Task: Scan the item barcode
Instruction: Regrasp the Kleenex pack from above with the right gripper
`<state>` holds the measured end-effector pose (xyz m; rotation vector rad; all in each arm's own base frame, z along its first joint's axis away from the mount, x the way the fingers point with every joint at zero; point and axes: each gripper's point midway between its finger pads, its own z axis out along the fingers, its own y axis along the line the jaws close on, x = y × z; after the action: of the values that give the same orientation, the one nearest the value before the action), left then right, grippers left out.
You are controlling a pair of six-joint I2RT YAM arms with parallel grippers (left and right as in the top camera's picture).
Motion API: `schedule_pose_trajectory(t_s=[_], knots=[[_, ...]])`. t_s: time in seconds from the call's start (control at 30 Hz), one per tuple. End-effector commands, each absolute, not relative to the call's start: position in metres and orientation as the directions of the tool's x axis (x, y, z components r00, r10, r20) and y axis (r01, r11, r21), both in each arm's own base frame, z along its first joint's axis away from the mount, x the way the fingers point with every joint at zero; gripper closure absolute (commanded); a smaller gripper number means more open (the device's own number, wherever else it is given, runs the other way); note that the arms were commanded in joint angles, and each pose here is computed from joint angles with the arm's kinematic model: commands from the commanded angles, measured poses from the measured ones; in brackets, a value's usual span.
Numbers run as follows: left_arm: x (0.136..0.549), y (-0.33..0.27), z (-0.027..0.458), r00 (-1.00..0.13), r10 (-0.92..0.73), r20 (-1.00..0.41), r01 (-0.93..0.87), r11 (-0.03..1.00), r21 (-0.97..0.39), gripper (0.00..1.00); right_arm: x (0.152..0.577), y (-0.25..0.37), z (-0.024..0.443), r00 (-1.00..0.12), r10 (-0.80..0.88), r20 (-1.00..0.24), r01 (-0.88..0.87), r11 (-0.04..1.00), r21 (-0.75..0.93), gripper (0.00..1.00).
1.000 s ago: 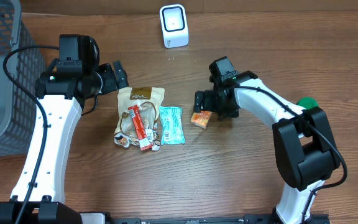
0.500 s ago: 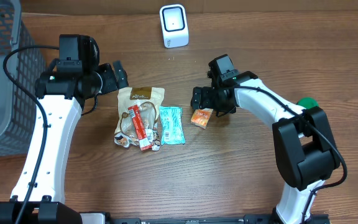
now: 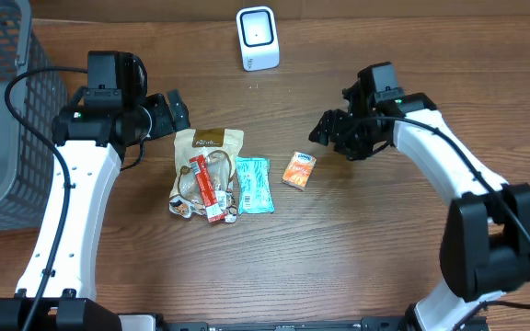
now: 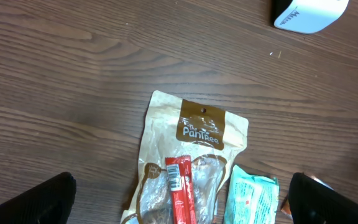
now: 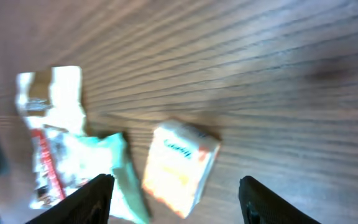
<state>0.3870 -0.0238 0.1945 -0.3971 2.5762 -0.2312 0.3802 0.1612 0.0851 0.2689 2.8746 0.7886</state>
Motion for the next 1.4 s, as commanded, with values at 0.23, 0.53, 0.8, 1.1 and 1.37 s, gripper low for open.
schedule_pose_trajectory(t_s=[0.23, 0.53, 0.8, 1.1, 1.37], knots=[[0.388, -0.022, 0.2, -0.819, -0.301, -0.488, -0.213, 0.95, -0.227, 0.0, 0.346, 0.177, 0.041, -0.958, 0.281, -0.058, 0.245, 0.907, 0.342, 0.48], [0.388, -0.022, 0.2, -0.819, -0.301, -0.488, -0.213, 0.95, -0.227, 0.0, 0.349, 0.184, 0.027, -0.938, 0.338, -0.075, 0.288, 0.881, 0.375, 0.57], [0.388, -0.022, 0.2, -0.82, -0.301, -0.488, -0.213, 0.95, -0.228, 0.0, 0.347, 0.182, 0.024, -0.936, 0.344, -0.073, 0.293, 0.879, 0.375, 0.59], [0.388, -0.022, 0.2, -0.819, -0.301, -0.488, -0.213, 0.95, -0.227, 0.0, 0.347, 0.178, 0.011, -0.923, 0.372, -0.101, 0.312, 0.875, 0.37, 0.67], [0.388, -0.022, 0.2, -0.819, -0.301, -0.488, -0.213, 0.95, -0.227, 0.0, 0.34, 0.176, 0.002, -0.916, 0.391, -0.086, 0.336, 0.868, 0.367, 0.72]])
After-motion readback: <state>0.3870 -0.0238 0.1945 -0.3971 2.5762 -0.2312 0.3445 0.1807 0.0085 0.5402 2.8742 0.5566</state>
